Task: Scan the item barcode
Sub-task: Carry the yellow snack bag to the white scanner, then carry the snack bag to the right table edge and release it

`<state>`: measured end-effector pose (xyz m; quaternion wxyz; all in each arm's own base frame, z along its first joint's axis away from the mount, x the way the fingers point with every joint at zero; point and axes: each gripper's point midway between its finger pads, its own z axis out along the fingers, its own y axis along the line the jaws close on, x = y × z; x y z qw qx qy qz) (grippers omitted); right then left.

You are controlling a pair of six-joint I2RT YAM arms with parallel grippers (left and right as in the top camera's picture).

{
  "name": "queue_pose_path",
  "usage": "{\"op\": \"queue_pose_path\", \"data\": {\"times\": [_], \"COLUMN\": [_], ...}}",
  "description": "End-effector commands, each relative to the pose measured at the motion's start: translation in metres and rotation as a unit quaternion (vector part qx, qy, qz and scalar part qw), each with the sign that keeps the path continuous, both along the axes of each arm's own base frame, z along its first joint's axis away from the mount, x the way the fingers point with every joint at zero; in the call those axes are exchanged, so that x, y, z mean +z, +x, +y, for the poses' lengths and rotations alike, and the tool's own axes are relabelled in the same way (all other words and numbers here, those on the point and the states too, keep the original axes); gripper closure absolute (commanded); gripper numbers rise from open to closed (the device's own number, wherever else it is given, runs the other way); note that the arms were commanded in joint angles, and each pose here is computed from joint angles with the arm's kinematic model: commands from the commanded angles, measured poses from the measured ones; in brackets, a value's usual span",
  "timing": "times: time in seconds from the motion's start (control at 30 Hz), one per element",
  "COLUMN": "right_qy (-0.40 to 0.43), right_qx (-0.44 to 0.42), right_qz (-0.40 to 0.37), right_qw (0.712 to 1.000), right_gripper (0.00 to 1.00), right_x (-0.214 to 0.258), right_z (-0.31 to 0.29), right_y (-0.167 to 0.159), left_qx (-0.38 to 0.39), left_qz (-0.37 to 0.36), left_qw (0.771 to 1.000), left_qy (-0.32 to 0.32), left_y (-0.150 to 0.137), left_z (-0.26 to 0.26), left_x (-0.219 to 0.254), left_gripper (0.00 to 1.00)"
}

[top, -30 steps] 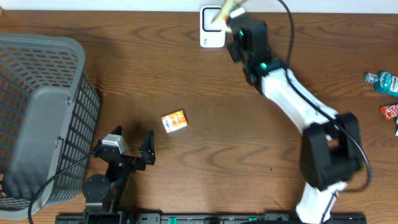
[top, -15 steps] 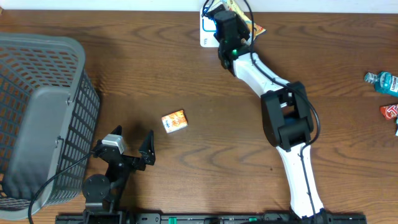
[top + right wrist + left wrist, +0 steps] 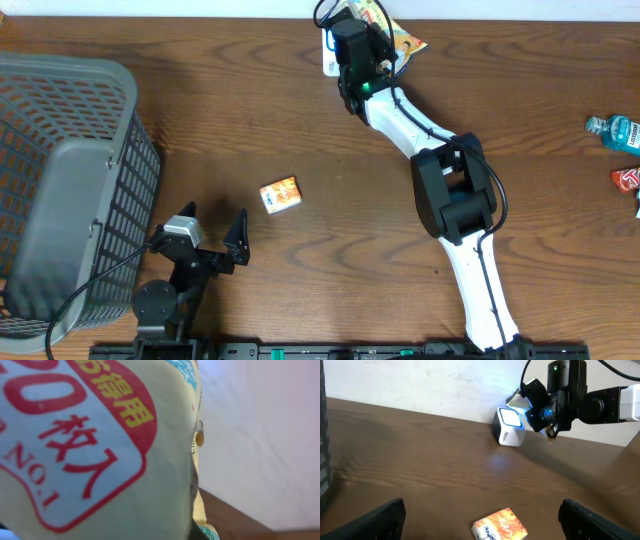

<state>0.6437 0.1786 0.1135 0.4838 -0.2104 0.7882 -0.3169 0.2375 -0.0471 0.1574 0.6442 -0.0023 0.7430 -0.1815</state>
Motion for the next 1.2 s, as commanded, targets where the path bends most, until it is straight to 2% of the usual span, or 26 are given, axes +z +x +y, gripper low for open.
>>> {"op": "queue_pose_path", "data": {"times": [0.0,0.2,0.33,0.5,0.73,0.97,1.1,1.17], "right_qy": [-0.034,-0.077,-0.023,0.096,0.232,0.286,0.298,0.320], "right_qx": [-0.079,-0.130,-0.191,-0.257,-0.351,-0.421,-0.457,-0.472], "right_qz": [-0.039,0.009,0.042,0.141,0.232,0.242,0.232,0.216], "right_qw": [0.996,0.988,0.980,0.951,0.877,0.826,0.806,0.793], "right_gripper": [0.99,0.99,0.99,0.99,0.99,0.99,0.99,0.87], "right_x": [0.048,0.089,0.100,0.061,-0.011,-0.057,-0.067,-0.061], "right_z": [-0.023,-0.066,-0.115,-0.193,-0.308,-0.393,-0.432,-0.446], "right_y": [-0.008,-0.037,-0.065,-0.097,-0.139,-0.186,-0.210,-0.216], "left_qx": [-0.004,-0.004,-0.004,-0.004,-0.004,-0.004,-0.004,-0.004], "left_qz": [0.022,0.022,0.022,0.022,0.022,0.022,0.022,0.022], "left_qw": [1.000,1.000,1.000,1.000,1.000,1.000,1.000,1.000], "left_qy": [-0.001,-0.001,-0.001,-0.001,-0.001,-0.001,-0.001,-0.001], "left_y": [-0.001,-0.001,-0.001,-0.001,-0.001,-0.001,-0.001,-0.001], "left_z": [-0.002,-0.002,-0.002,-0.002,-0.002,-0.002,-0.002,-0.002], "left_x": [-0.015,-0.015,-0.015,-0.015,-0.015,-0.015,-0.015,-0.015], "left_gripper": [0.02,0.02,0.02,0.02,0.02,0.02,0.02,0.02]}}
